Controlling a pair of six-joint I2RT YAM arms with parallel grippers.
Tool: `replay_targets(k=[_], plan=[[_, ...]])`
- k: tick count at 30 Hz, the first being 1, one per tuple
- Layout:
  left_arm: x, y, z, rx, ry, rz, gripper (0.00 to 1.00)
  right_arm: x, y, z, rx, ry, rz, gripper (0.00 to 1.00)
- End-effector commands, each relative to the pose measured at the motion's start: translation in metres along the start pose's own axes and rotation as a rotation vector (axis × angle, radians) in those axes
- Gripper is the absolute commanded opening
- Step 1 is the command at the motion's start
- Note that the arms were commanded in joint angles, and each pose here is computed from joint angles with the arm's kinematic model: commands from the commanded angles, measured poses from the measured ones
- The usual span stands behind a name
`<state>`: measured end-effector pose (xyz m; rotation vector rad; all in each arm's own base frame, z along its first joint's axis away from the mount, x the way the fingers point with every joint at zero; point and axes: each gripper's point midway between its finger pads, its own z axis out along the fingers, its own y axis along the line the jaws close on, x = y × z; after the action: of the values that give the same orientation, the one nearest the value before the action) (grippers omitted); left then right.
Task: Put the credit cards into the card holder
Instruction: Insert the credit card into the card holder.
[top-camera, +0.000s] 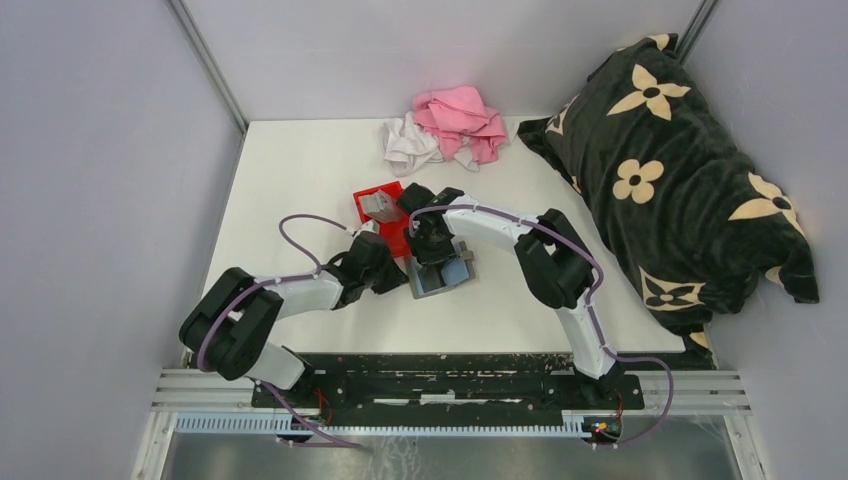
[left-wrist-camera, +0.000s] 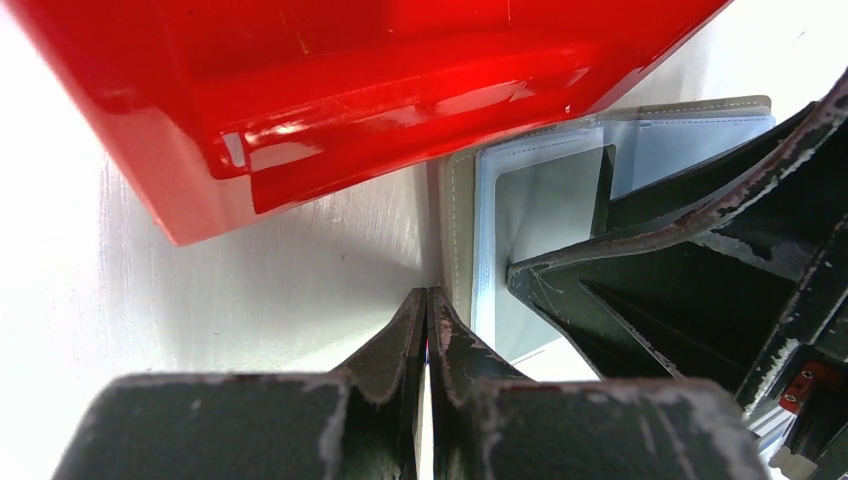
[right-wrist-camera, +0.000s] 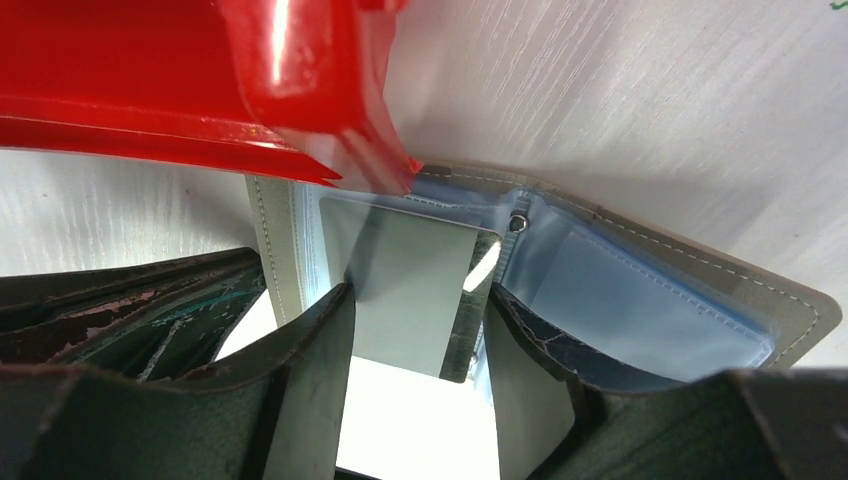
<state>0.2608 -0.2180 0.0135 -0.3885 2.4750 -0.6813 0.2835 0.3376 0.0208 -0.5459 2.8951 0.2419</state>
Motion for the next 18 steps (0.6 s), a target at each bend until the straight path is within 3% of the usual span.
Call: replay_targets(k=[1,6,8,18], plan=[[0.026,0.037,0.003,-0.123,0.091,0.062,0.08,-0.007,0.010,-0.005,-0.020,-0.026,-0.007,0.55],[0.026,0.038,0.004,-0.128,0.089,0.063,0.08,-0.011,0.014,-0.012,-0.038,-0.045,-0.017,0.61],[0.025,0.038,0.004,-0.130,0.087,0.062,0.08,-0.014,0.016,-0.016,-0.049,-0.061,-0.023,0.69],[0.026,0.040,0.004,-0.138,0.088,0.060,0.08,-0.029,0.012,-0.034,-0.079,-0.137,0.001,0.68]])
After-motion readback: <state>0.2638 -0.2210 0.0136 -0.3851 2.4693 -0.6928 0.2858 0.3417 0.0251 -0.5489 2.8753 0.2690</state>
